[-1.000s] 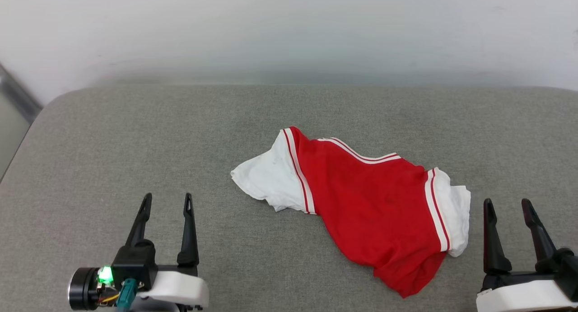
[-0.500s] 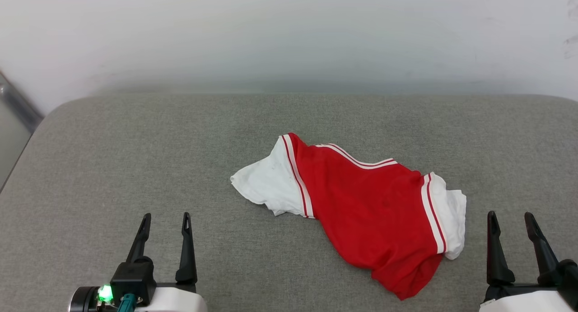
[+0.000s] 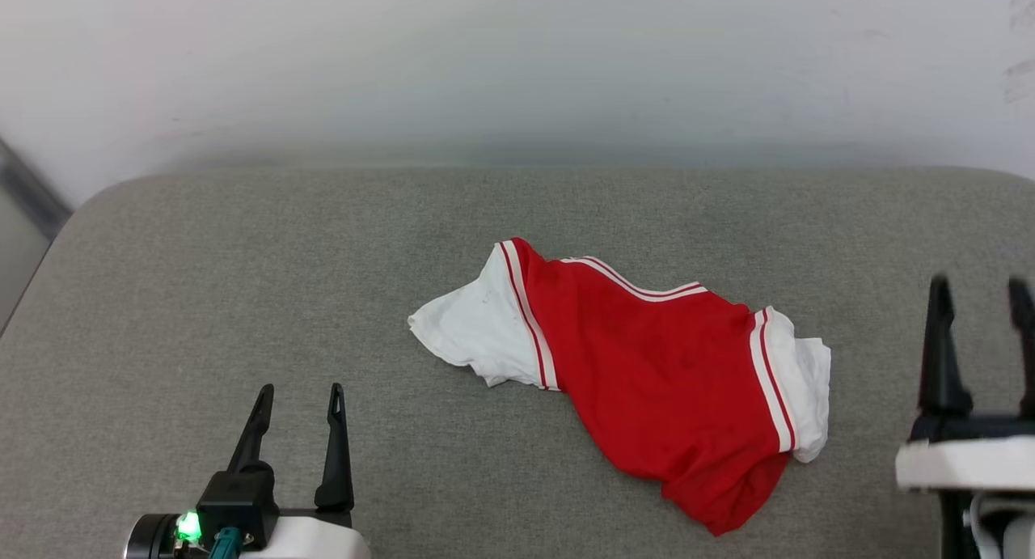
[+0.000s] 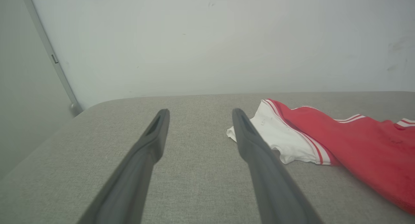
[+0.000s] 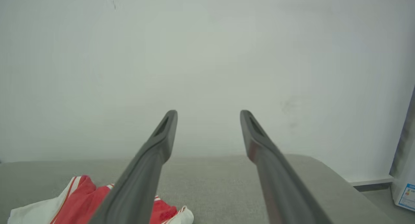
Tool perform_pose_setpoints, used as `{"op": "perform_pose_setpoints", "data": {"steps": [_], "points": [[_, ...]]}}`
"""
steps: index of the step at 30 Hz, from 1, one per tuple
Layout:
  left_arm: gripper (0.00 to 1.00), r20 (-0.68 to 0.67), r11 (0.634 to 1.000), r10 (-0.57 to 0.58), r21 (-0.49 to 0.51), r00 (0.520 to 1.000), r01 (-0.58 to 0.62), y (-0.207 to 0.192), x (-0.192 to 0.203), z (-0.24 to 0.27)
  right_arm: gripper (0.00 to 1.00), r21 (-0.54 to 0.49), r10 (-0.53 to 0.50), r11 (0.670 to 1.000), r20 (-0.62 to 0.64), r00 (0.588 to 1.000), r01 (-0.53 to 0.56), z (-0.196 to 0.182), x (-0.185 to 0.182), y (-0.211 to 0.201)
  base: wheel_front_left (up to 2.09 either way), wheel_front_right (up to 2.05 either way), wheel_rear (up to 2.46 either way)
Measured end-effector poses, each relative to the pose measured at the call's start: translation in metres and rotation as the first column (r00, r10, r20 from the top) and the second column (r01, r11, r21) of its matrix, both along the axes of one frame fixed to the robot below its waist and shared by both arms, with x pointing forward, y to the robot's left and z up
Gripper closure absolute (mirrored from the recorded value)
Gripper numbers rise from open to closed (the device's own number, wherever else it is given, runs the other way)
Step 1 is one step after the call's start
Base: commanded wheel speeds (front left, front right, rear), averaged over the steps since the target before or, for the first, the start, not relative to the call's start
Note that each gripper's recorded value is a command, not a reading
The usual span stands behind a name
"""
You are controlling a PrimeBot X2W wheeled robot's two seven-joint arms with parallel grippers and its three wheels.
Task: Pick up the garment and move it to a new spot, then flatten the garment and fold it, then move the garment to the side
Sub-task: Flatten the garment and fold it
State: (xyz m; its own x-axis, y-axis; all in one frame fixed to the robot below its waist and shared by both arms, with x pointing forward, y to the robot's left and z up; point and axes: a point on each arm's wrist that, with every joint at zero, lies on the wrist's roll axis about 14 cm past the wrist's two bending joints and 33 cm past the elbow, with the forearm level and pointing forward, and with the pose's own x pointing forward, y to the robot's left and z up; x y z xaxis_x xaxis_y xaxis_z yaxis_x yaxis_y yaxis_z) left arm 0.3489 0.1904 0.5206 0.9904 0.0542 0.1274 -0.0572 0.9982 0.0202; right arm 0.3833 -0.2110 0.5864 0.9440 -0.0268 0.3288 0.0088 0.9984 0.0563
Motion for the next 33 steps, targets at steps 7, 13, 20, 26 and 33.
{"op": "perform_pose_setpoints", "data": {"steps": [7,13,20,26,33], "points": [[0.0,-0.015,1.0,-0.005,-0.003,1.0,0.005,-0.001,0.008,-0.005,0.0,-0.149,0.053,0.988,0.183,0.982,-0.026,0.068,0.035,0.023,0.0,0.0,0.0],[0.0,-0.027,1.0,-0.009,-0.004,1.0,0.009,-0.001,0.017,-0.009,0.0,-0.27,0.14,0.955,0.051,0.989,-0.122,0.048,0.082,0.033,0.0,0.0,0.0],[0.0,-0.048,1.0,-0.007,-0.005,0.999,0.006,0.002,0.033,-0.017,0.0,-0.3,0.177,0.875,-0.532,0.828,-0.379,-0.035,0.128,0.042,0.0,0.0,0.0],[0.0,-0.073,1.0,-0.008,-0.005,0.997,0.007,0.004,0.051,-0.029,0.0,-0.247,0.037,0.807,-0.885,0.464,-0.537,-0.11,0.111,0.017,0.0,0.0,0.0],[0.0,-0.086,1.0,-0.013,-0.007,0.996,0.013,0.006,0.073,-0.039,0.0,-0.111,-0.008,0.793,-0.985,0.171,-0.599,-0.16,0.099,0.014,0.0,0.0,0.0]]}}
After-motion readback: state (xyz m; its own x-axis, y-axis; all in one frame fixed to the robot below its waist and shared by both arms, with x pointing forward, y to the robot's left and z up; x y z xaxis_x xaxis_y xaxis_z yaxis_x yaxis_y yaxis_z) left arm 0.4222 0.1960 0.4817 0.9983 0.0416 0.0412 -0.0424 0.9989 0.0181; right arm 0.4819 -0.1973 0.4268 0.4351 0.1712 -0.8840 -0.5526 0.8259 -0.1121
